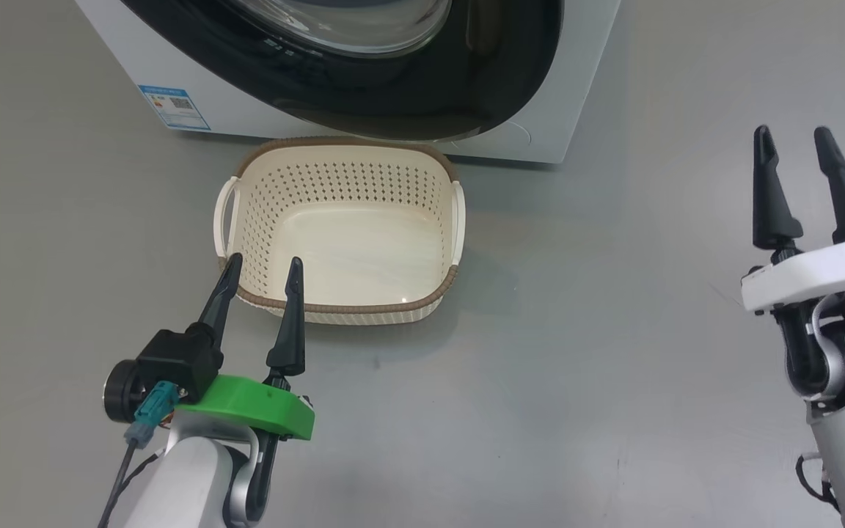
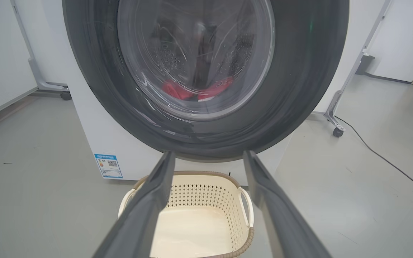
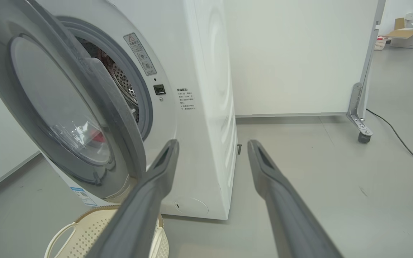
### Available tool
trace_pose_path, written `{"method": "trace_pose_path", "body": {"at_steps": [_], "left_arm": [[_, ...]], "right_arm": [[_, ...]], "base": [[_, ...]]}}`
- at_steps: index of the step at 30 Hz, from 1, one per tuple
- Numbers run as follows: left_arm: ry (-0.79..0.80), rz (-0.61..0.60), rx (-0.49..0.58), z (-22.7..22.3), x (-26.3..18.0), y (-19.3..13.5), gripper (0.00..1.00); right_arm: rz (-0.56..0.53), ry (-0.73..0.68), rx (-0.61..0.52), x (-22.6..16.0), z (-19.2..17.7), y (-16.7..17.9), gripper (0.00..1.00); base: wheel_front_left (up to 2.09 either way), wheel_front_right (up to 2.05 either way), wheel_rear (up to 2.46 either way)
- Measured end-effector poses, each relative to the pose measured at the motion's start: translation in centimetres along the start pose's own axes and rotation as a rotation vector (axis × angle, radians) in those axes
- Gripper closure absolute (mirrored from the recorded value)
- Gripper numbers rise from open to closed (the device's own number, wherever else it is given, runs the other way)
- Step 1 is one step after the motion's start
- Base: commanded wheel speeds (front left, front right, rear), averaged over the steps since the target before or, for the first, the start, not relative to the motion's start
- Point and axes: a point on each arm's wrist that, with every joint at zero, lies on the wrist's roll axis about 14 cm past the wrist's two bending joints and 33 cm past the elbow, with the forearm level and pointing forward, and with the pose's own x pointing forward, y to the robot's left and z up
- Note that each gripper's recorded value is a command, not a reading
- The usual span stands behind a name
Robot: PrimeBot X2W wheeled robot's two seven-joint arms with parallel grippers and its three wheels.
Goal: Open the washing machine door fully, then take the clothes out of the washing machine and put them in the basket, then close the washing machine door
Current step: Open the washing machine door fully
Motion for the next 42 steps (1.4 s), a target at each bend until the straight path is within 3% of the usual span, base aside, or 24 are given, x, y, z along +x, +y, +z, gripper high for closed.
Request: {"method": "trace_pose_path", "body": {"at_steps": [17,18,19,20,25,30,42], "left_arm": [[0.039,0.01,0.009,-1.6,1.5,1.2,0.0],[0.04,0.012,0.01,-1.7,1.6,1.3,0.0],[0.042,0.015,0.011,-1.7,1.6,1.5,0.0],[0.045,0.018,0.011,-1.8,1.6,1.6,0.0],[0.055,0.036,-0.004,-2.2,1.7,2.3,0.0],[0.056,0.048,-0.005,-2.1,1.9,2.9,0.0],[0.072,0.095,0.003,-2.5,1.5,4.6,0.0]], "right_arm": [[0.052,-0.059,0.292,8.9,3.3,0.6,0.0],[0.056,-0.056,0.318,9.4,3.3,0.7,0.52],[0.059,-0.053,0.343,9.9,3.3,0.9,0.84],[0.064,-0.051,0.367,10.4,3.4,1.0,1.0],[0.087,-0.023,0.458,12.7,3.2,1.6,1.0],[0.076,0.06,0.623,15.1,1.6,2.3,1.0],[0.194,0.263,0.833,18.7,-0.4,7.2,1.0]], "base": [[0.0,0.0,0.0],[0.0,0.0,0.0],[0.0,0.0,0.0],[0.0,0.0,0.0],[0.0,0.0,0.0],[0.0,0.0,0.0],[0.0,0.0,0.0]]}}
